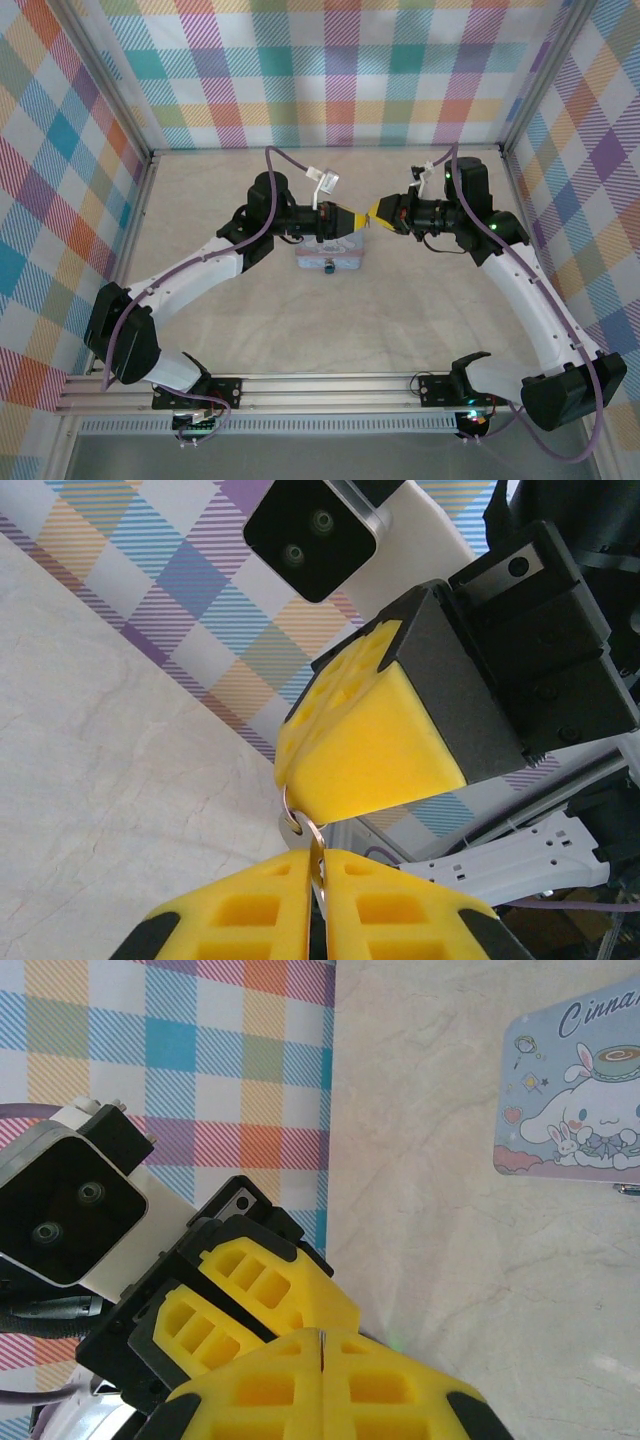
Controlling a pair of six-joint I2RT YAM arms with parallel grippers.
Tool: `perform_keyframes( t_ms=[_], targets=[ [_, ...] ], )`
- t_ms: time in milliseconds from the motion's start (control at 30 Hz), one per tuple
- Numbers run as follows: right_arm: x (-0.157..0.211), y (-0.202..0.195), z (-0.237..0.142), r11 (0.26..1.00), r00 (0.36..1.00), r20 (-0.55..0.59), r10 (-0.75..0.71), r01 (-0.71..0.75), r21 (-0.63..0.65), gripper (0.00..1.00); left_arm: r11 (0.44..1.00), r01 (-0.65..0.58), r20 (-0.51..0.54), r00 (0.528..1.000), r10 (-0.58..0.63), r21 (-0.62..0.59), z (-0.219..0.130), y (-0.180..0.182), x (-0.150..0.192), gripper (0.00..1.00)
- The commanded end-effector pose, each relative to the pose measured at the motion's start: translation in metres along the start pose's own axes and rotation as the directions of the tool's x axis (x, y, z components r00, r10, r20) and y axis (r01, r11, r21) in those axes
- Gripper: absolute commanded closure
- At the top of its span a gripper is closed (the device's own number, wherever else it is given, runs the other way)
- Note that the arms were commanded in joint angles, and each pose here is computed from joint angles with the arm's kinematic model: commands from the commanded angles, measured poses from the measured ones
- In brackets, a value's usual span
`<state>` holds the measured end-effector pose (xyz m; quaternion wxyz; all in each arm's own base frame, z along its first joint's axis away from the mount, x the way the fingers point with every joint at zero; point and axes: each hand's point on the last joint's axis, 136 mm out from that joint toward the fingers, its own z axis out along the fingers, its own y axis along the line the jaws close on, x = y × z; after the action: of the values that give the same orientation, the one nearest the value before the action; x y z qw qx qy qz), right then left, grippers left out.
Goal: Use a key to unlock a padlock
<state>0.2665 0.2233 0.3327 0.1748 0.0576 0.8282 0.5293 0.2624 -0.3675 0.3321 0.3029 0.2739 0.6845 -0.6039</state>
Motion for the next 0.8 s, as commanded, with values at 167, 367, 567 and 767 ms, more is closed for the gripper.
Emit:
perform_keyframes(
  t_ms=[167,367,567,767],
  targets=[
    [0.003,0.007,-0.003,0.999,0.999,-0.001,-0.033,0.033,-0.016,1.00,1.000,-0.022,0.006,1.000,0.022,-0.016,-0.005,-0.002,0.000,0.65],
    [0.003,0.010,-0.003,0.999,0.999,-0.007,-0.033,0.033,-0.029,1.00,1.000,-0.020,0.017,1.000,0.020,-0.007,-0.003,-0.001,-0.001,0.50],
    [0.004,0.010,-0.001,0.999,1.000,-0.015,-0.027,0.026,-0.039,0.99,0.999,-0.031,0.011,0.999,0.030,0.039,0.006,-0.010,-0.002,0.43],
    [0.005,0.012,-0.002,0.998,0.999,-0.016,-0.029,0.028,-0.053,0.99,0.998,-0.030,0.002,1.000,0.030,0.058,0.012,-0.013,-0.002,0.51]
  ],
)
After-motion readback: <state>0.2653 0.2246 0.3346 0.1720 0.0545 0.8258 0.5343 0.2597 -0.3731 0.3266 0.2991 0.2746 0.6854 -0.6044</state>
